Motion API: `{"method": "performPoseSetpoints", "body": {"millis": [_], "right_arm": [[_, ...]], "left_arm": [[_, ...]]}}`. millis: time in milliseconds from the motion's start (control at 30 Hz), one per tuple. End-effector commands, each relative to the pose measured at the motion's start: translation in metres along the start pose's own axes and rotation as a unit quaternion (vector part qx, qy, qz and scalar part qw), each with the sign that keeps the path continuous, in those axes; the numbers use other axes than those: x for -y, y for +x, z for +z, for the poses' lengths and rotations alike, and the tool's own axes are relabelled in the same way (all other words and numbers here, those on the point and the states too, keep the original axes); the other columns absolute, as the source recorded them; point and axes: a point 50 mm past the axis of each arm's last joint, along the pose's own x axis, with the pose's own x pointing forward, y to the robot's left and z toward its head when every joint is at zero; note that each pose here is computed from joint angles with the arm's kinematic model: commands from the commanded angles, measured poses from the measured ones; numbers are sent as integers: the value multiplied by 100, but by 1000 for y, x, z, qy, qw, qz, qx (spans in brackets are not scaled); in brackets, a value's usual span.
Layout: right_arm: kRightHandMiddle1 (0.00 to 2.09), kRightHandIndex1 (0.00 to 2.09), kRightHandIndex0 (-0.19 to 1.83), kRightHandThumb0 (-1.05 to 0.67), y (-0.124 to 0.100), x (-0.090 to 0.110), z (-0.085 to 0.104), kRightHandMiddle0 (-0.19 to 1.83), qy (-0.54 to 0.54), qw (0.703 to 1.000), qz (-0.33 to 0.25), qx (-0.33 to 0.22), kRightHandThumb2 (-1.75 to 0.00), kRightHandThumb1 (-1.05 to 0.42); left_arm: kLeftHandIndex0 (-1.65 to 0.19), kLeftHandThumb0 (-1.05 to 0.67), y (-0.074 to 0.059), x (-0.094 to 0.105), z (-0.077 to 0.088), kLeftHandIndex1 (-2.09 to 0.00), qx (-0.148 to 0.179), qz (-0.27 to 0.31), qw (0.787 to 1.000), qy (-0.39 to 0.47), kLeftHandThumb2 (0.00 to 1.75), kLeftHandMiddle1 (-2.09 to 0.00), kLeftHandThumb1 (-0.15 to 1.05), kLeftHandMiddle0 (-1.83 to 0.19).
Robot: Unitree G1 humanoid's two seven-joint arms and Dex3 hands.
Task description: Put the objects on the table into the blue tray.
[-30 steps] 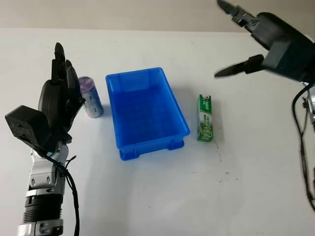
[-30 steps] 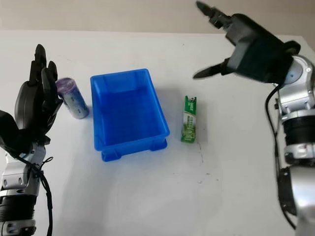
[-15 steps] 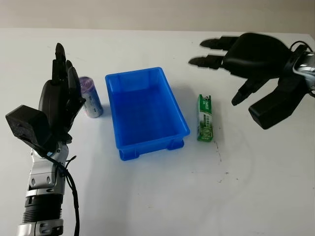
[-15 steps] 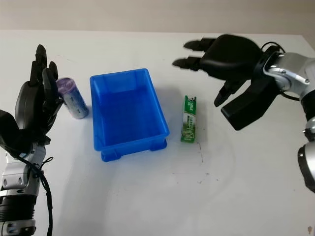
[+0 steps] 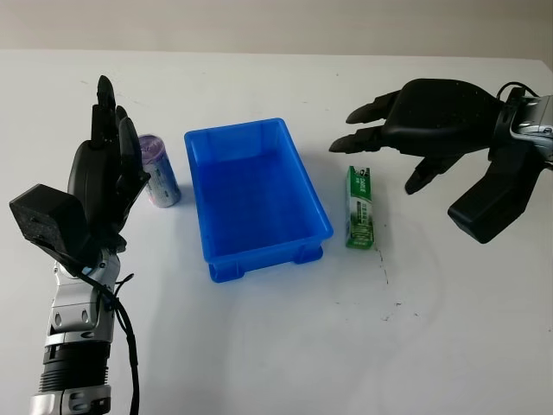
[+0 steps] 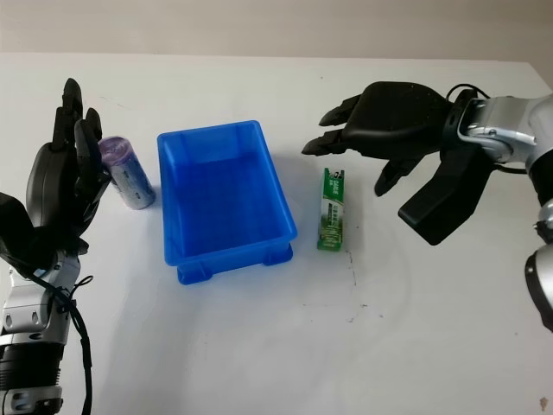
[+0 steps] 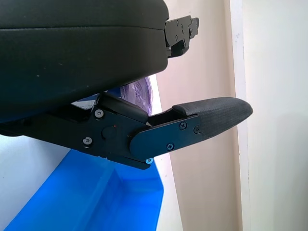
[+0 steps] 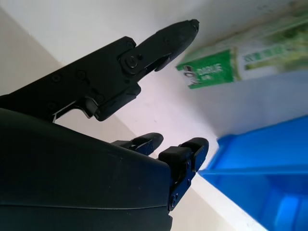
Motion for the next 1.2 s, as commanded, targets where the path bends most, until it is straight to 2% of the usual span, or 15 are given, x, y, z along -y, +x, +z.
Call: {"method": "performPoseSetpoints", "body": {"millis": [0, 200, 300, 600, 733, 767, 833, 867, 900, 1067, 1100, 1133, 1167], "right_arm": [[8, 8, 51, -46, -1, -5, 3, 49, 22, 1000, -4, 4, -5, -72], [10, 9, 56, -39, 2, -9, 11, 56, 37, 999, -16, 24, -5, -70], [10, 9, 58, -44, 3, -13, 15, 57, 35, 999, -14, 33, -6, -73], [10, 9, 60, -39, 5, -30, 27, 57, 33, 998, -4, 59, -6, -78], [13, 13, 66, -32, 6, -40, 35, 62, 41, 996, -22, 74, -9, -86], [21, 16, 66, -30, 7, -43, 37, 61, 43, 996, -24, 78, -7, -91], [71, 33, 60, -28, 8, -47, 40, 37, 42, 995, -27, 83, -6, -94], [91, 48, 54, -28, 8, -49, 41, 30, 40, 995, -28, 85, -6, -96], [108, 72, 44, -27, 8, -51, 42, 27, 35, 995, -26, 88, -6, -98], [146, 132, 29, -26, 8, -59, 47, 26, 18, 994, -34, 102, -5, -98], [160, 169, 24, -26, 8, -60, 48, 26, 15, 994, -39, 105, -5, -97], [167, 187, 20, -26, 8, -62, 49, 25, 11, 993, -44, 108, -5, -97], [170, 197, 20, -27, 8, -63, 50, 24, 7, 993, -48, 110, -5, -96]], "left_arm": [[19, -81, 2, -2, 4, 0, 6, -1, 1000, 11, 70, 0, 105, 19], [19, -80, 4, -1, 5, 0, 5, -3, 1000, 8, 70, 0, 105, 19], [19, -80, 4, -1, 5, 0, 7, -3, 1000, 10, 70, 0, 105, 19], [19, -80, 3, -3, 6, 0, 10, -4, 1000, 11, 70, 0, 105, 19], [19, -80, 3, -4, 6, 0, 9, -2, 1000, 11, 69, 0, 105, 19], [19, -80, 3, -3, 6, 0, 9, -1, 1000, 12, 69, 0, 105, 19], [19, -80, 3, -3, 6, 0, 9, -1, 1000, 14, 70, 0, 105, 19], [19, -80, 3, -3, 6, 0, 10, -1, 1000, 15, 70, 0, 105, 19], [19, -80, 3, -4, 7, 0, 12, -2, 1000, 14, 70, 0, 105, 19], [19, -80, 3, -5, 7, 0, 14, -3, 1000, 12, 70, 0, 105, 19], [19, -81, 2, -5, 7, 0, 13, -2, 1000, 11, 70, 0, 105, 19], [19, -81, 2, -5, 7, 0, 12, -2, 1000, 11, 70, 0, 105, 19], [19, -81, 2, -5, 6, 0, 12, -2, 1000, 12, 70, 0, 105, 19]]}}
